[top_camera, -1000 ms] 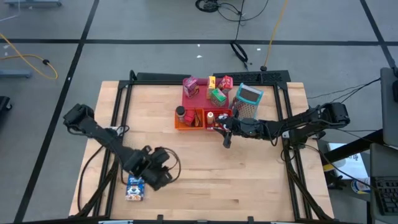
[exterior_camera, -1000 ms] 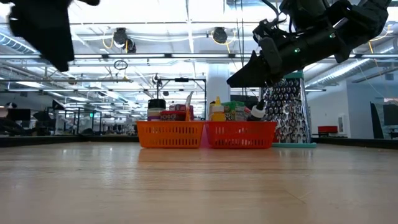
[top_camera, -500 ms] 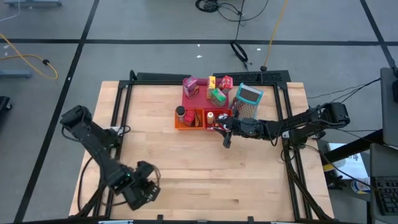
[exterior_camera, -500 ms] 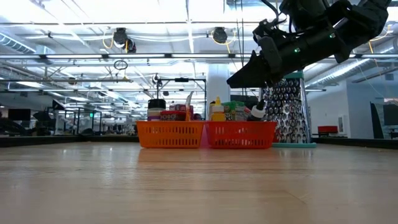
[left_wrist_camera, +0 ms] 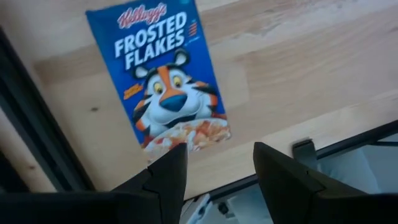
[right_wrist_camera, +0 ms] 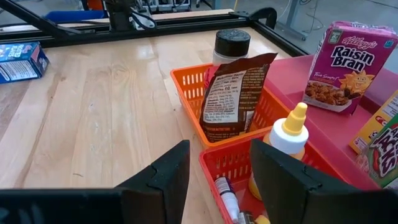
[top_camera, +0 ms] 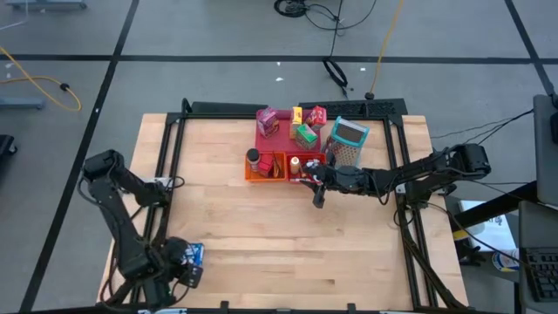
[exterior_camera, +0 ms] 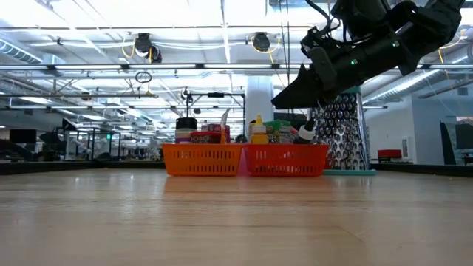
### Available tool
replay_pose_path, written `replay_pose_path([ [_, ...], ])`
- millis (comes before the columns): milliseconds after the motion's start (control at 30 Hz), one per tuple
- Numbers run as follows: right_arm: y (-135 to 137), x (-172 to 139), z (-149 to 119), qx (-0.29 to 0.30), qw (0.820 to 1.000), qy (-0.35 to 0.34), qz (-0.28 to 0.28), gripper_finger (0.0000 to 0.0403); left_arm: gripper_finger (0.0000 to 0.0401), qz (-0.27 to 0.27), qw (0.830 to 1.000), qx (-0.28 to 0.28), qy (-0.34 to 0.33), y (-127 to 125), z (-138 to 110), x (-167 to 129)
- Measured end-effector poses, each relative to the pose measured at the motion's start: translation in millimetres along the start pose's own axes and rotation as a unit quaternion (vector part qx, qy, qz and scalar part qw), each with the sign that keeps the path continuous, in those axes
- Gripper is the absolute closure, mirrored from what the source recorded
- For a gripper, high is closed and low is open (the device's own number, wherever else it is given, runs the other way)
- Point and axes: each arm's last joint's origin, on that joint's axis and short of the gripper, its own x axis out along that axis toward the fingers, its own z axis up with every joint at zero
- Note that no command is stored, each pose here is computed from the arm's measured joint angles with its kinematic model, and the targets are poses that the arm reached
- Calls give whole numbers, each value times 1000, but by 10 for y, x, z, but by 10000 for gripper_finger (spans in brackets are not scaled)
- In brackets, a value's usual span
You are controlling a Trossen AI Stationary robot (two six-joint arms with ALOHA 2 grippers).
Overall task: Pick & Place Kitchen Items
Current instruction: Put the blue cereal box into the pink bin
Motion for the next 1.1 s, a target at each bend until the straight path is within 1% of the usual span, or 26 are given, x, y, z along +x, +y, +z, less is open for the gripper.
replay_pose_path([
  [133,0,0,1,0,1000,0,0,243,215,4,1000,5,-5,74,-50,-11],
  [267,0,0,1,0,1000,0,0,243,215,-4,1000,6,-19,113,-59,14],
  [433,0,0,1,0,1000,-1,0,243,215,10,999,6,-30,160,-20,105],
  [533,0,0,1,0,1000,0,0,243,215,26,999,4,-20,183,-18,139],
  [667,0,0,1,1,1000,0,0,243,215,40,999,4,-24,223,8,198],
  [833,1,0,0,1,1000,0,0,243,215,46,998,6,-31,257,36,263],
  [1100,1,0,-1,1,1000,0,1,243,215,73,997,1,-13,290,58,326],
])
